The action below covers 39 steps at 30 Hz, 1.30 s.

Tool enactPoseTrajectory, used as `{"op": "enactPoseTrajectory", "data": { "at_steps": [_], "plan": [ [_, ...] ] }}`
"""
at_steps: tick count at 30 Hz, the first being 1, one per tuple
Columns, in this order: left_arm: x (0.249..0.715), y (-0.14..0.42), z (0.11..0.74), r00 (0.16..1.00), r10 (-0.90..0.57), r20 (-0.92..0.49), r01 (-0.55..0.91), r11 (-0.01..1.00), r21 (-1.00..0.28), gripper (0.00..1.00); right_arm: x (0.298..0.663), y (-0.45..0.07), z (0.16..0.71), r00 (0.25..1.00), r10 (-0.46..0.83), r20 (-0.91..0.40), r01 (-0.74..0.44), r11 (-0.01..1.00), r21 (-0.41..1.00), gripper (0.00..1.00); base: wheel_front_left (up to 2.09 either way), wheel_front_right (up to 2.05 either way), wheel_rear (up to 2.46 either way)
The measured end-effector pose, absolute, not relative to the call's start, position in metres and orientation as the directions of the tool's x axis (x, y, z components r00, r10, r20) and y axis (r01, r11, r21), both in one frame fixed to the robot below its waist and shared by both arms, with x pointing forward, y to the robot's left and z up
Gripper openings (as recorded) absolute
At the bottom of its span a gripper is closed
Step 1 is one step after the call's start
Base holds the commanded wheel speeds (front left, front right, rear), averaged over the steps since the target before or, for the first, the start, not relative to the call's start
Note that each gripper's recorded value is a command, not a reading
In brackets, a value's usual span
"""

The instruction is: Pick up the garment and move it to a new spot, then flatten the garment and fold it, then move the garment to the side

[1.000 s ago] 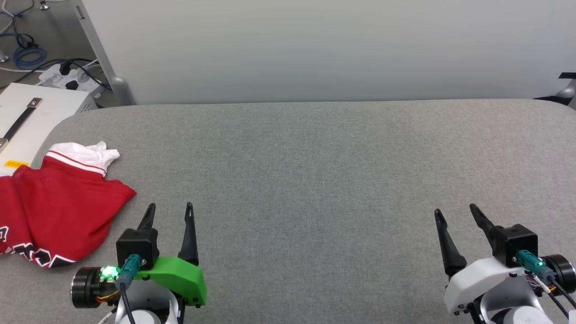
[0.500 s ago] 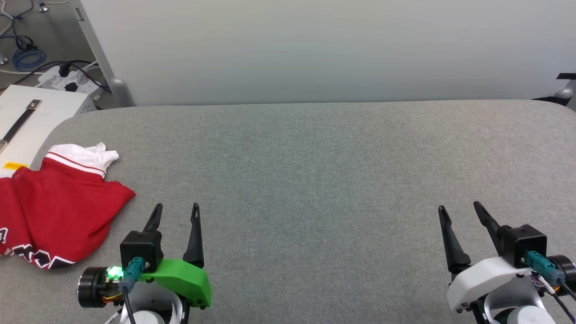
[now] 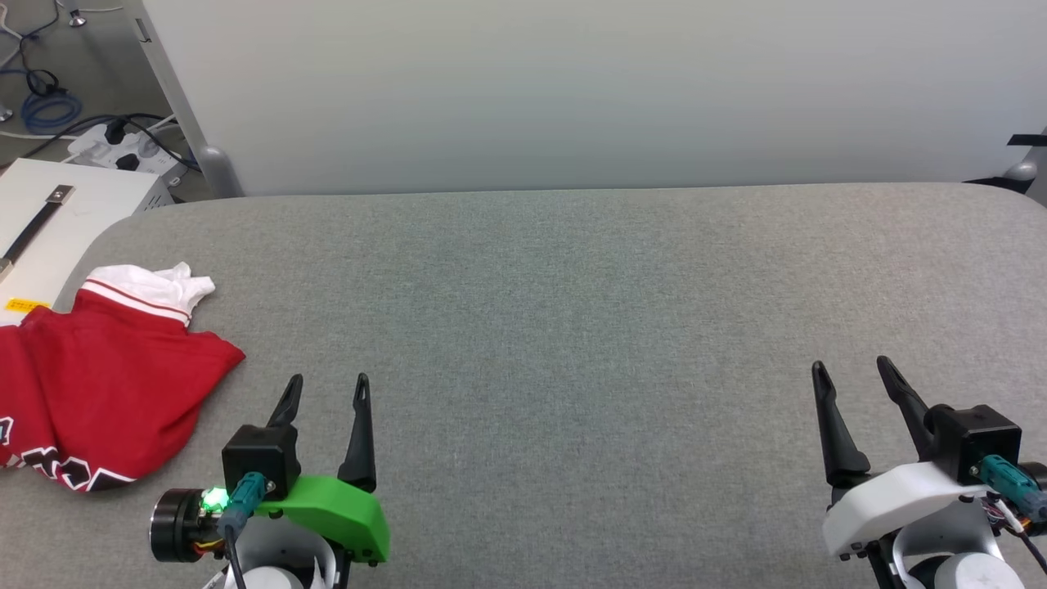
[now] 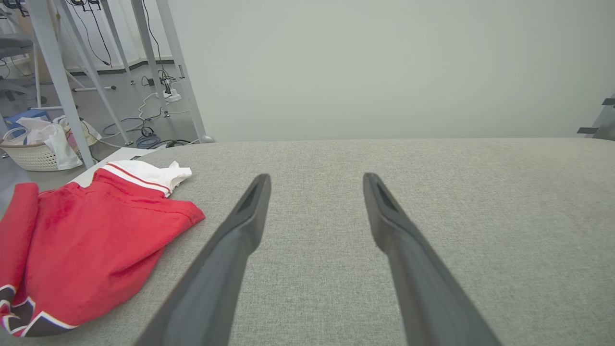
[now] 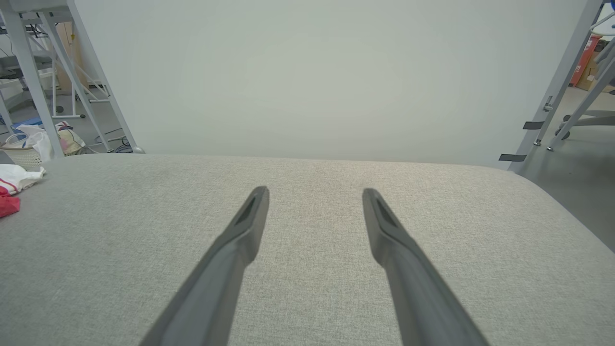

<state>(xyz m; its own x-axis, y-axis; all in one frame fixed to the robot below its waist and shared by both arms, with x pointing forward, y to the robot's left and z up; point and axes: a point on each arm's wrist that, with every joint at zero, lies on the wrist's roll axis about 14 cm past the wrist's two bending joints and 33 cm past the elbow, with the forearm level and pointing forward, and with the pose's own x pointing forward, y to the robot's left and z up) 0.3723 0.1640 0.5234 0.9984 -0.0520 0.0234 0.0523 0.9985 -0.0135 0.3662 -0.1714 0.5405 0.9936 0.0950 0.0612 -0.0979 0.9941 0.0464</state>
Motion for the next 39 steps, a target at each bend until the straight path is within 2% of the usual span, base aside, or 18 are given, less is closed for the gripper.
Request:
{"op": "enactPoseTrajectory", "data": {
  "at_steps": [17,27,39],
  "plan": [
    [0.37,0.177,0.525,0.999,-0.016,0.049,0.018,0.999,-0.042,1.0,0.372,-0.157,0.554,0.985,0.137,0.105,-0.143,0.989,0.046,1.0,0.0,0.0,0.0],
    [0.357,0.22,0.53,0.992,0.107,0.074,-0.103,0.993,-0.054,1.0,0.383,-0.116,0.561,0.959,0.256,0.123,-0.261,0.965,0.028,1.0,0.0,0.0,0.0],
    [0.316,0.282,0.536,0.949,0.297,0.106,-0.291,0.954,-0.067,1.0,0.39,-0.053,0.567,0.889,0.436,0.139,-0.441,0.897,0.009,1.0,0.0,0.0,0.0]
  ]
}}
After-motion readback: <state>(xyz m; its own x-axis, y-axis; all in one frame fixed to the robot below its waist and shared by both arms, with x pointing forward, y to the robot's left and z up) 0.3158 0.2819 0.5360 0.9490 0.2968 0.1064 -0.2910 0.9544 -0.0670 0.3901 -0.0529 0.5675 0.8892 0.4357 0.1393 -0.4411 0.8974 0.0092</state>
